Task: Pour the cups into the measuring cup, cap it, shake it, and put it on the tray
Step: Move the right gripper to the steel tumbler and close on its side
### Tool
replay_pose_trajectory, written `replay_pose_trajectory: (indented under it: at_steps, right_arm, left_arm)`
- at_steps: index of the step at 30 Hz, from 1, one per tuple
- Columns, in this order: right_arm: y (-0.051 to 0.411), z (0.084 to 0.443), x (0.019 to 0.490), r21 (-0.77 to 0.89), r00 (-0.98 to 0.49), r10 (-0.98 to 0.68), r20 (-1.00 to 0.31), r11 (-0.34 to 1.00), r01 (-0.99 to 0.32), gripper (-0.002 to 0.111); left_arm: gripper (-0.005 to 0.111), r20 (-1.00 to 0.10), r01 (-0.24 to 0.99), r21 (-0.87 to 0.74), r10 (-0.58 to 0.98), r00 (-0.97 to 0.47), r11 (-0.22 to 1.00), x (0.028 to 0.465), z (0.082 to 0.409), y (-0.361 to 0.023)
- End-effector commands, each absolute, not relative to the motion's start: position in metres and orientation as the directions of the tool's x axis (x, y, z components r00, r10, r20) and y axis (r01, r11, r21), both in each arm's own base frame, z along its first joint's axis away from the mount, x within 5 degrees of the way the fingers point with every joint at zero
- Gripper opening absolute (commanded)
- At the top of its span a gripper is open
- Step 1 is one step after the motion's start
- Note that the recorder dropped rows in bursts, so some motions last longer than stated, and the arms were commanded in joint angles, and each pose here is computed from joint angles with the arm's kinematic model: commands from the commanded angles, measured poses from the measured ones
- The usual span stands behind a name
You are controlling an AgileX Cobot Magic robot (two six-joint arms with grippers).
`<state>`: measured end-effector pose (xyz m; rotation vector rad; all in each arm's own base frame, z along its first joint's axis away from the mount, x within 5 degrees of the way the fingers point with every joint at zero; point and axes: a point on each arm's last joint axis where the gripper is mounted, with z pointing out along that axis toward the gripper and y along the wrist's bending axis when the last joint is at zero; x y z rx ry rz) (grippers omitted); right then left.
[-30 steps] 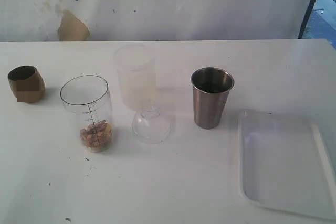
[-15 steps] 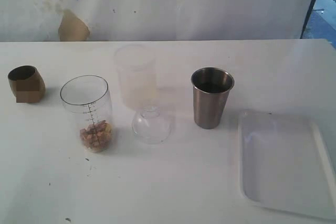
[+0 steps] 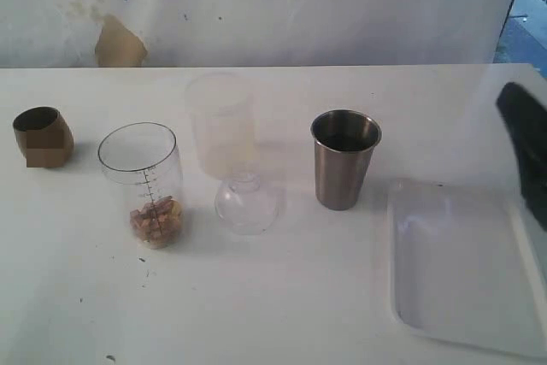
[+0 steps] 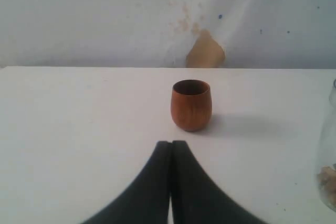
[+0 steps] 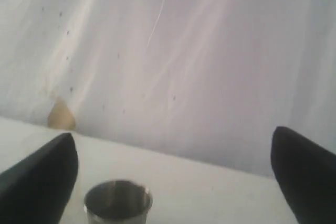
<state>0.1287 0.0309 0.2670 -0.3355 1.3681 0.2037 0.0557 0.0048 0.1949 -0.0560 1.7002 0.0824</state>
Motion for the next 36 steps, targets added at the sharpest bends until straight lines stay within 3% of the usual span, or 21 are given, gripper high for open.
replay_pose_trajectory:
  at_steps: [1,5,10,17,36]
  right_arm:
    - [0.036,0.243,0.152,-0.097,0.033,-0.091,-0.995,0.906,-0.411,0.092]
    - [0.041,0.22,0.171,-0.013,-0.062,-0.048,-0.997,0.881,-0.473,0.092]
    - [0.051,0.198,0.19,-0.054,-0.012,-0.076,-0.997,0.808,-0.587,0.092]
    - [0.054,0.165,0.223,-0.023,-0.097,-0.108,-0.989,0.776,-0.63,0.092]
    - [0.07,0.12,0.282,-0.015,-0.109,-0.143,-0.984,0.67,-0.742,0.092]
  left_arm:
    - [0.0,-0.993,-0.078,0.004,-0.005,-0.122,0.997,0.056,0.194,0.004]
    - [0.0,-0.993,-0.078,0.004,-0.005,-0.122,0.997,0.056,0.194,0.004]
    - [0.0,-0.993,-0.078,0.004,-0.005,-0.122,0.997,0.056,0.194,0.004]
    - [0.0,-0.993,-0.078,0.004,-0.005,-0.122,0.997,0.056,0.194,0.004]
    - [0.0,-0.993,-0.078,0.004,-0.005,-0.122,0.997,0.056,0.194,0.004]
